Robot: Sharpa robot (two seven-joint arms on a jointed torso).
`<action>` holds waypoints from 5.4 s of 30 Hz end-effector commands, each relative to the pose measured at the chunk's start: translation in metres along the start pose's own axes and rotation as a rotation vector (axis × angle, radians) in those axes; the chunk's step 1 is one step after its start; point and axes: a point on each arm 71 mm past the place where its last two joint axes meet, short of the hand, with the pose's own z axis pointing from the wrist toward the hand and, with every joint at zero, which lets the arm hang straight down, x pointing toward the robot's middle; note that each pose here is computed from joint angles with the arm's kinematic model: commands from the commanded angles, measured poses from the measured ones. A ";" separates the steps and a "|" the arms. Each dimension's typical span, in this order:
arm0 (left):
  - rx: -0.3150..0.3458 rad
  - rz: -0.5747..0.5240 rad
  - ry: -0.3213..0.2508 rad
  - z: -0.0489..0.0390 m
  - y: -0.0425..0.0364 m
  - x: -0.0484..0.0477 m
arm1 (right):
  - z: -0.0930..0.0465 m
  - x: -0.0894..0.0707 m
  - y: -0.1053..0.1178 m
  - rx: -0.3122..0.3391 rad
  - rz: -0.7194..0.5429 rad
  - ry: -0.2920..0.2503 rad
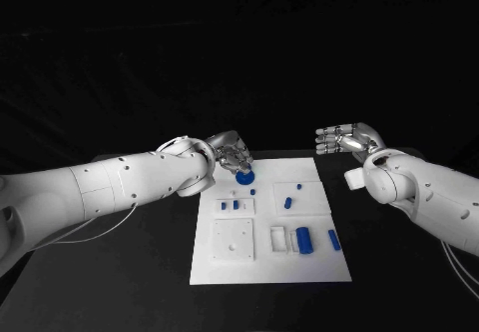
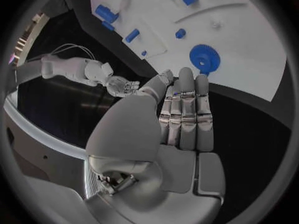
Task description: Assemble the parts on the task board
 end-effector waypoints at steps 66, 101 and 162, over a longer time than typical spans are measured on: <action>0.164 0.387 0.219 0.0121 -0.0083 0.0513 | 0.000 0.010 0.011 -0.057 0.027 0.016; 0.194 0.339 0.162 0.0114 -0.0017 0.0540 | 0.001 0.013 0.012 -0.061 0.027 0.022; 0.089 0.253 0.138 -0.0285 0.0364 0.0192 | -0.001 0.006 0.009 -0.051 0.020 0.017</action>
